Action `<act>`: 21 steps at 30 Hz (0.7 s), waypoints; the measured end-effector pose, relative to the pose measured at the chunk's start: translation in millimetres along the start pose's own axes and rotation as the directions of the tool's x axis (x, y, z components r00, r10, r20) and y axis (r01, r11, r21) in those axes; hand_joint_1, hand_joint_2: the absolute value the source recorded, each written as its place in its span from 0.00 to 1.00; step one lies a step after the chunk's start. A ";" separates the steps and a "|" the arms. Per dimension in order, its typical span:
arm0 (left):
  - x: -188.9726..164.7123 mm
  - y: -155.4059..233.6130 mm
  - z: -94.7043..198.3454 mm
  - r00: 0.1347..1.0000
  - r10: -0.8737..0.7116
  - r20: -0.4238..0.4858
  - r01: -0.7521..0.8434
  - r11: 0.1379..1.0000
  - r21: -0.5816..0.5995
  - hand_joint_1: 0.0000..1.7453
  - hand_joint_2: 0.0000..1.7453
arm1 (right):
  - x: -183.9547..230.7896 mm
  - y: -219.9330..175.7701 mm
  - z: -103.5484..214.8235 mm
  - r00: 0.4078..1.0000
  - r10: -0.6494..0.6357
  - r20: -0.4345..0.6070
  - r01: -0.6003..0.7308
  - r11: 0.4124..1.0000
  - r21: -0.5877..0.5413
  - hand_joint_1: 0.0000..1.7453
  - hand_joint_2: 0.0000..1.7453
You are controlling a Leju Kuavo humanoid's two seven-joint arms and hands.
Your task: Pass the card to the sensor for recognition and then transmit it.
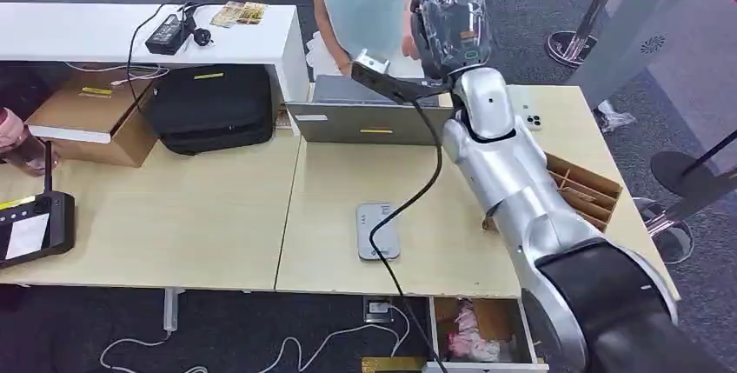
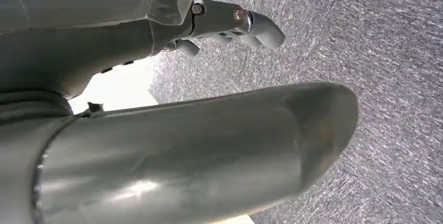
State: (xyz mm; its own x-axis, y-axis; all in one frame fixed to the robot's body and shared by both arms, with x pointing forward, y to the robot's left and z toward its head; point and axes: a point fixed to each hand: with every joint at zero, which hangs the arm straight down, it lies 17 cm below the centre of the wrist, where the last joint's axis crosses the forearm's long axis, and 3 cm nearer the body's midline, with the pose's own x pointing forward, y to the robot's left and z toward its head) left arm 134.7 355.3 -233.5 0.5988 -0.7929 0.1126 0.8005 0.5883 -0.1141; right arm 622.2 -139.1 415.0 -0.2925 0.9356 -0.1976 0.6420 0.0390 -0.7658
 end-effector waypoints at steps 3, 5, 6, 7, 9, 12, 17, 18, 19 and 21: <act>0.3 0.0 0.0 1.000 0.000 0.000 0.000 1.000 0.000 0.00 0.00 | 3.9 5.5 -1.1 1.000 0.006 0.010 -0.006 1.000 0.020 1.00 1.00; 0.5 -0.1 -0.1 1.000 0.000 0.001 0.000 1.000 0.000 0.00 0.00 | 5.6 9.4 -1.3 1.000 0.010 0.012 -0.010 0.999 0.035 1.00 1.00; 0.7 -0.2 -0.2 1.000 0.000 0.001 0.000 1.000 0.000 0.00 0.00 | 6.4 11.1 -1.3 1.000 0.015 0.014 -0.016 0.999 0.042 1.00 1.00; 0.9 -0.2 -0.3 1.000 -0.001 0.001 0.001 1.000 0.001 0.00 0.00 | 7.3 12.7 -1.5 1.000 0.020 0.016 -0.021 0.999 0.049 1.00 1.00; 1.8 -0.1 -0.3 1.000 -0.001 0.002 0.001 1.000 0.001 0.00 0.00 | 8.1 15.6 -1.9 0.999 0.028 0.018 -0.029 0.998 0.061 1.00 1.00; 2.3 0.1 -0.3 1.000 -0.002 -0.001 0.002 1.000 0.001 0.00 0.00 | 8.6 17.8 -3.4 0.999 0.046 0.024 -0.048 0.996 0.072 1.00 1.00; 2.1 0.4 -0.2 1.000 -0.002 -0.004 0.002 1.000 0.002 0.00 0.00 | 10.2 22.6 -3.3 0.998 0.061 0.031 -0.064 0.994 0.090 1.00 1.00; 2.1 0.5 -0.2 1.000 -0.002 -0.004 0.002 1.000 0.002 0.00 0.00 | 10.9 23.4 -3.3 0.997 0.063 0.034 -0.066 0.993 0.093 1.00 1.00; 2.1 0.5 -0.2 1.000 -0.002 -0.004 0.002 1.000 0.002 0.00 0.00 | 11.0 24.5 -3.1 0.997 0.066 0.034 -0.069 0.993 0.098 0.88 1.00; 2.2 0.3 -0.3 1.000 -0.002 -0.004 0.002 1.000 0.002 0.00 0.00 | 11.9 25.6 -3.2 0.997 0.070 0.036 -0.073 0.992 0.102 0.10 1.00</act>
State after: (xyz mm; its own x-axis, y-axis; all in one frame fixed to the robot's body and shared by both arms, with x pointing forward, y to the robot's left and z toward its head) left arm 136.2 353.7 -233.5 0.5970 -0.7948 0.1090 0.8019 0.5869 -0.1122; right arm 637.4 -125.8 395.0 -0.2727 0.9228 -0.2724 0.5858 -0.0654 -0.8078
